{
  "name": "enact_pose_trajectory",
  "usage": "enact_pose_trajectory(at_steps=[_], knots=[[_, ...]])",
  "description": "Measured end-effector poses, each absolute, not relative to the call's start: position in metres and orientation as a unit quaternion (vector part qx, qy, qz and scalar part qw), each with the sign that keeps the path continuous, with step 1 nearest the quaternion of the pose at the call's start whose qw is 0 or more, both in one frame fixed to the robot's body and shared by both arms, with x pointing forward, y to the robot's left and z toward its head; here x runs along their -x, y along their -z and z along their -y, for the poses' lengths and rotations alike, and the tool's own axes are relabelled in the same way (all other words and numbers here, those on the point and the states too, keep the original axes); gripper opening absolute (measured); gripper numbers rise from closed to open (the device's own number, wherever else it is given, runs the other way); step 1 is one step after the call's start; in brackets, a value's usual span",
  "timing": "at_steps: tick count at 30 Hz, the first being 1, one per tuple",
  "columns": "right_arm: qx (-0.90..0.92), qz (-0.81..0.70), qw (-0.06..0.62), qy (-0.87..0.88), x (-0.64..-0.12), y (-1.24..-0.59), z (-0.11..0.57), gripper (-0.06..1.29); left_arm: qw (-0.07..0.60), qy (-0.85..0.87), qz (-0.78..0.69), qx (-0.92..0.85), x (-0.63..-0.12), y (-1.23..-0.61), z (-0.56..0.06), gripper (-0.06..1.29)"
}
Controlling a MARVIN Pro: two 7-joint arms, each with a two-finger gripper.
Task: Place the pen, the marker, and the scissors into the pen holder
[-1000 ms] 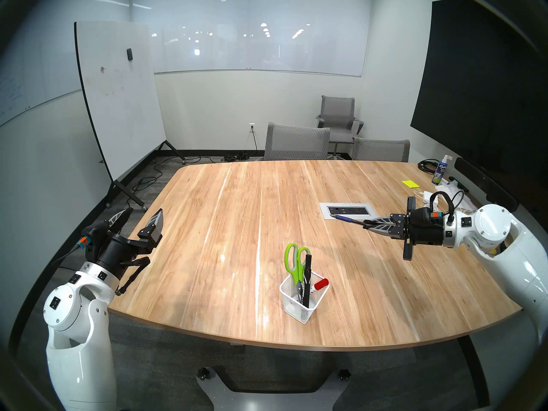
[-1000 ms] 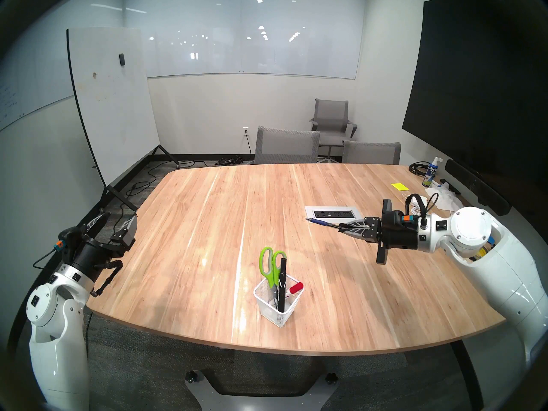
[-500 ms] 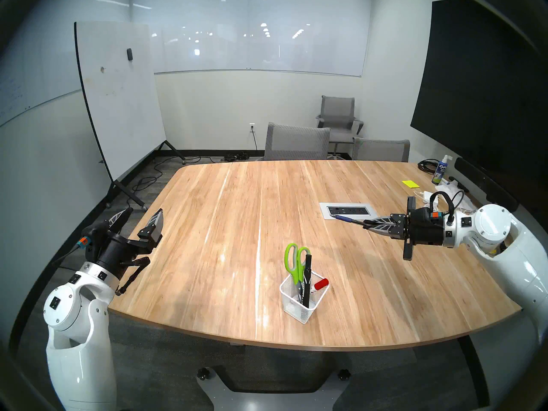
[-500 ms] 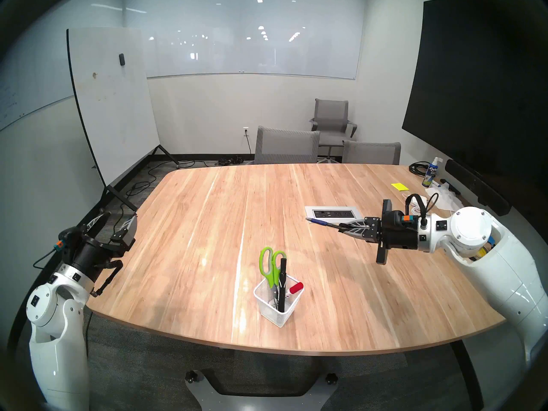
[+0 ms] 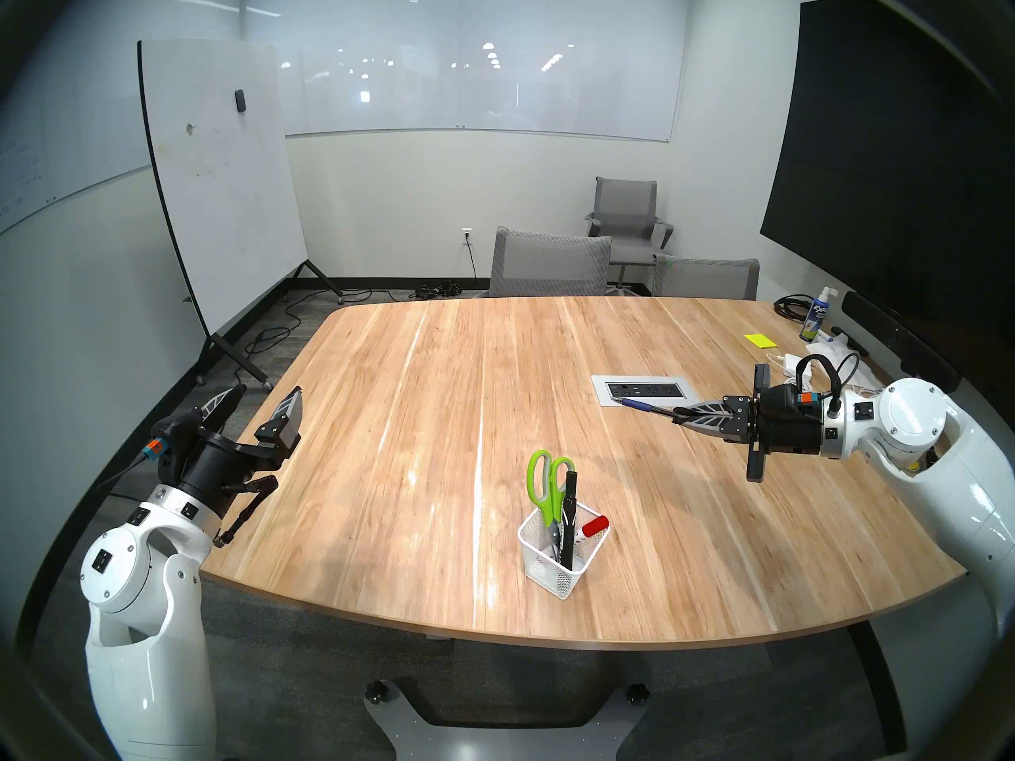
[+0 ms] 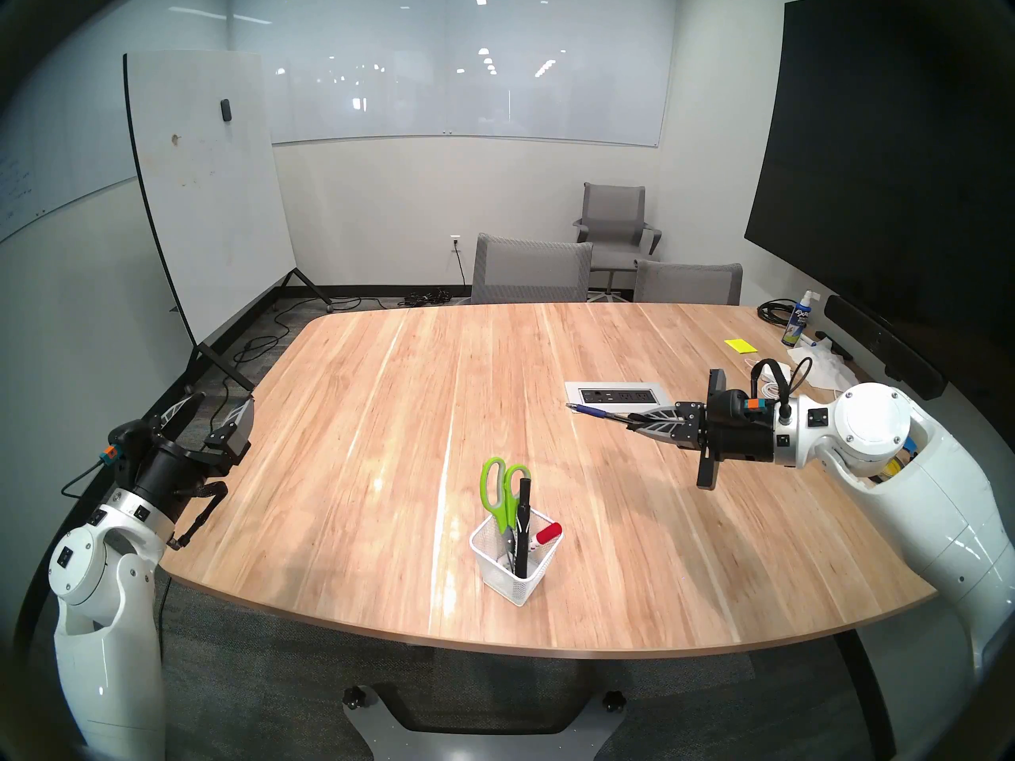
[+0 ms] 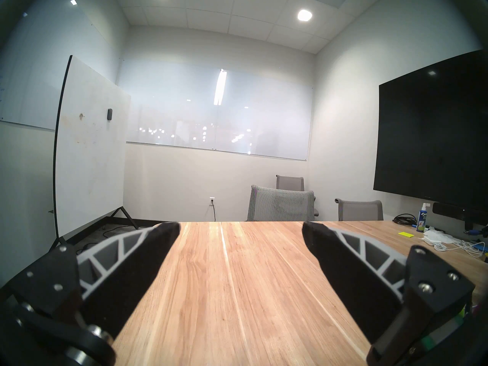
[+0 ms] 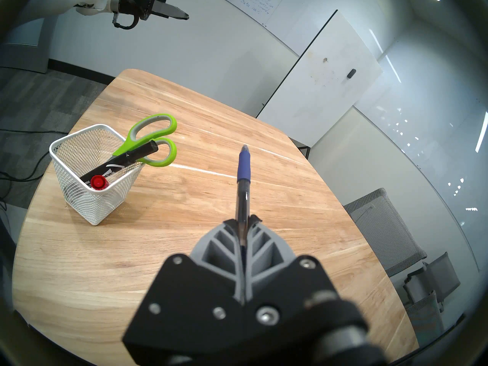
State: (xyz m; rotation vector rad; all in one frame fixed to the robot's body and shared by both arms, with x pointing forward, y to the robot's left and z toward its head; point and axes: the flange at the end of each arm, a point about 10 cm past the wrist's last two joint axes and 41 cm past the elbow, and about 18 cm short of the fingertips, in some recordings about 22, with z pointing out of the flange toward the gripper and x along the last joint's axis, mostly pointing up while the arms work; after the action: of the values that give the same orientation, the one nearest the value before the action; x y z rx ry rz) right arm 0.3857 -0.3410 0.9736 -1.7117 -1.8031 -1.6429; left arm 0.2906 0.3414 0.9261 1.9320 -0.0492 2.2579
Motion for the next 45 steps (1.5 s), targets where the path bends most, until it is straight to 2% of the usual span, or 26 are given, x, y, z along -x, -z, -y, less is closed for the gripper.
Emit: enact_pose_trajectory(at_steps=[45], knots=[[0.573,0.603,0.081,0.55,-0.3857,-0.9736,0.341,-0.03,0.085,-0.757,0.016,-0.648,-0.2906,-0.9261,-0.3414,1.26]])
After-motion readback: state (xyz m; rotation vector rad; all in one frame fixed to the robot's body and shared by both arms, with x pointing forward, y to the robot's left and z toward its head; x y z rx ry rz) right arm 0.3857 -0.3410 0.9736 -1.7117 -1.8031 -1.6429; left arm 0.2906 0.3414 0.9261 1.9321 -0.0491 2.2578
